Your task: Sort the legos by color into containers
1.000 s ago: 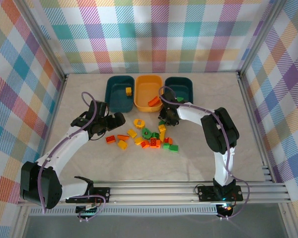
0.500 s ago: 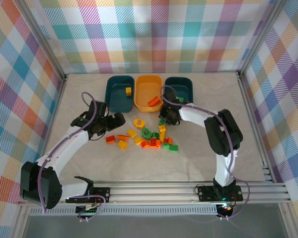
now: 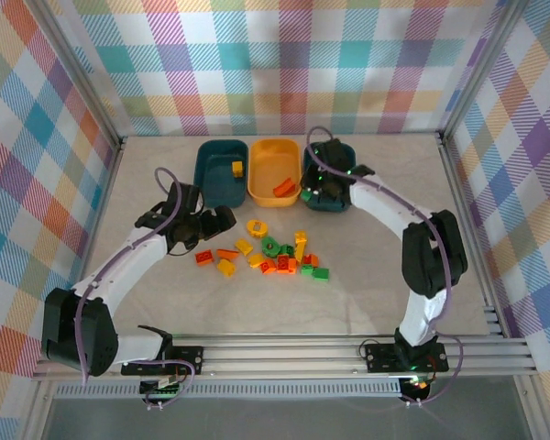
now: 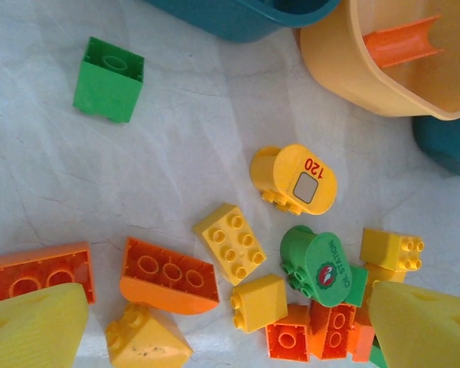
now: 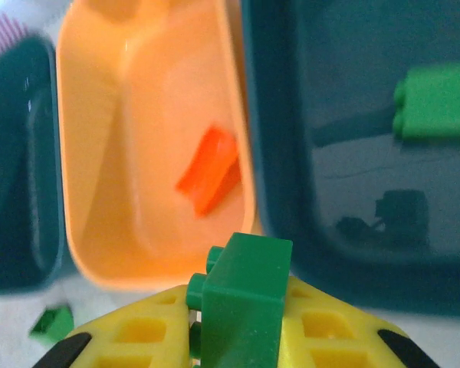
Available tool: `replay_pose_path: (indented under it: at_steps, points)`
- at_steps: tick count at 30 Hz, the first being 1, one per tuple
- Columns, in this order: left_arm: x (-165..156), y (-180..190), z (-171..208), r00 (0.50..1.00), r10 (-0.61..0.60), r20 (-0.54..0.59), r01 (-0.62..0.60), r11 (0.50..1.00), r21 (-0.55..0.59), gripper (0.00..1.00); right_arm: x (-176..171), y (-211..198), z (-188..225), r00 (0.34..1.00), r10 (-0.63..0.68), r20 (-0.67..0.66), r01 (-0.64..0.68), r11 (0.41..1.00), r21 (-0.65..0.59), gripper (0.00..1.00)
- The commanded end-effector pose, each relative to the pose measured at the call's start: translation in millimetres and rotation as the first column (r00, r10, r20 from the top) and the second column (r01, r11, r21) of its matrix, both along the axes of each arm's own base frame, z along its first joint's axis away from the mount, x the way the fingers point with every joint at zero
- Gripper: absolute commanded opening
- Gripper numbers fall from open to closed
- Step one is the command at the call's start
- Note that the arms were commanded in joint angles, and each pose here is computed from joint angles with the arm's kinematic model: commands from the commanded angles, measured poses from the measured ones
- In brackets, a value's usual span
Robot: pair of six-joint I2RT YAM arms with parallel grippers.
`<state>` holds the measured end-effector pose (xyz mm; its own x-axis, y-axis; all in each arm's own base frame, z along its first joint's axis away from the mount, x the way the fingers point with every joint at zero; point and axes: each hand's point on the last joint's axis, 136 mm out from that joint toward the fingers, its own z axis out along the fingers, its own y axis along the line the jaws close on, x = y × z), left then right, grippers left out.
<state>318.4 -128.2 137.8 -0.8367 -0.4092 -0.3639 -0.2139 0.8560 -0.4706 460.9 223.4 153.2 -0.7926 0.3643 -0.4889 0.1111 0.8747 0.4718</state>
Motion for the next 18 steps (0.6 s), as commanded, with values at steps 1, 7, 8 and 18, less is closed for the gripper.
replay_pose_path:
  at_steps: [1, 7, 8, 18]
  points:
    - [1.7, -18.7, -6.8, 0.999, -0.038, -0.027, 0.036, 0.997, -0.068, 0.93, 27.3, -37.6, -26.8, 0.998, 0.0, -0.066, -0.002, 1.0, -0.031, 0.09]
    - [0.6, -27.0, -6.8, 0.999, -0.052, -0.005, 0.051, 0.994, -0.099, 0.91, 54.7, -55.9, -16.8, 0.998, -0.011, -0.069, 0.011, 1.0, 0.002, 0.12]
    - [1.2, -27.2, -6.5, 0.998, -0.055, -0.007, 0.054, 0.994, -0.096, 0.91, 57.8, -58.6, -22.6, 0.995, -0.016, -0.099, 0.014, 1.0, -0.017, 0.13]
    - [-0.1, -23.4, -14.4, 0.999, -0.044, -0.022, 0.043, 0.997, -0.063, 1.0, 37.2, -74.9, 17.7, 1.0, -0.004, 0.023, 0.005, 0.998, -0.057, 0.56]
